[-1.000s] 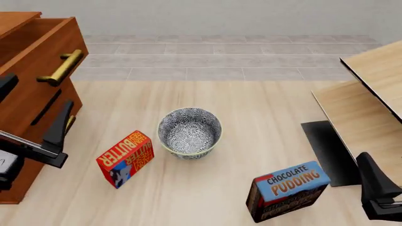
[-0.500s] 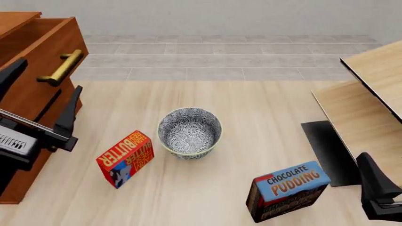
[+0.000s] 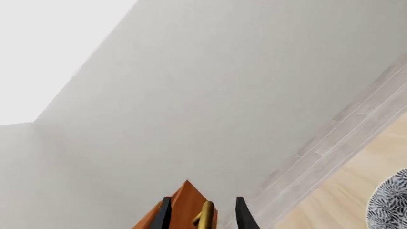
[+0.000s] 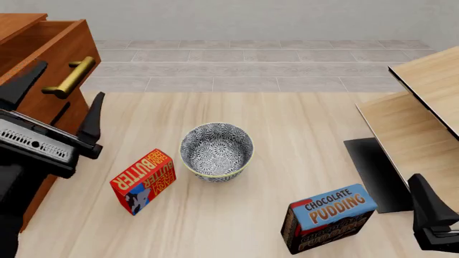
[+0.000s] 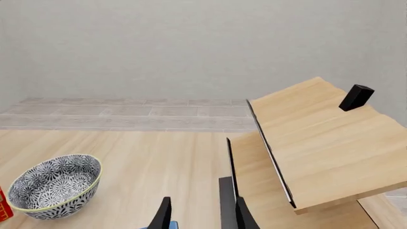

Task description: Close the top drawer of the cabinet.

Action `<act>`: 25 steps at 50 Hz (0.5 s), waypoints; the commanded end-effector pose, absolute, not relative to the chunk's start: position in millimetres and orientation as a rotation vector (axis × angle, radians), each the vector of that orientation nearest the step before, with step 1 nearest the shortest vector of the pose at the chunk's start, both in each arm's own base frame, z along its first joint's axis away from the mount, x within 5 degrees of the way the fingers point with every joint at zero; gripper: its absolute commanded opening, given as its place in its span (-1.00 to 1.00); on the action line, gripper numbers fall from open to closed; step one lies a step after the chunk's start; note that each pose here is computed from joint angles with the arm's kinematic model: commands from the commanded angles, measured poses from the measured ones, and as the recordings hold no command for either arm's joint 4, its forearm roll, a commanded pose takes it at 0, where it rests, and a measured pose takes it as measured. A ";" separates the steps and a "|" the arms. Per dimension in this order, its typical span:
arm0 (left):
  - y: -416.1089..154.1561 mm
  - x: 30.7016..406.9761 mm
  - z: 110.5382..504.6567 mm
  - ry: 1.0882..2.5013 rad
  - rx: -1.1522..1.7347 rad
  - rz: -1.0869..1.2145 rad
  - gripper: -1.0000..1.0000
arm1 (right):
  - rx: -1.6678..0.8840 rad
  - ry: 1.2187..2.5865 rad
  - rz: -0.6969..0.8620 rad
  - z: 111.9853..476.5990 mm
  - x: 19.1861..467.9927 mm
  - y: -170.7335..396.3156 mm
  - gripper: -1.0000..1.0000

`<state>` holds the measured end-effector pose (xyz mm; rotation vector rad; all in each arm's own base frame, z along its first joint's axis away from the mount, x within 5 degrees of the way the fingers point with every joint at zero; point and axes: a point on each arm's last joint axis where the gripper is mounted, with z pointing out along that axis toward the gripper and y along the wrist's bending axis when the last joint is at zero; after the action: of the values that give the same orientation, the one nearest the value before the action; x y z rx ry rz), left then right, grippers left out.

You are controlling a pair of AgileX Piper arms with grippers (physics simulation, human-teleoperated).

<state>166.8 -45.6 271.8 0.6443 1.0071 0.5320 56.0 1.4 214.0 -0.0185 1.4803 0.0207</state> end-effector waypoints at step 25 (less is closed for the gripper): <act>-35.8 190.3 270.2 0.930 0.740 0.860 1.00 | -0.015 1.479 0.021 214.1 56.0 1.3 1.00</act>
<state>183.9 -38.4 270.0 0.7139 0.9390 0.7867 56.0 1.3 213.9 -0.0159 1.4809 0.0209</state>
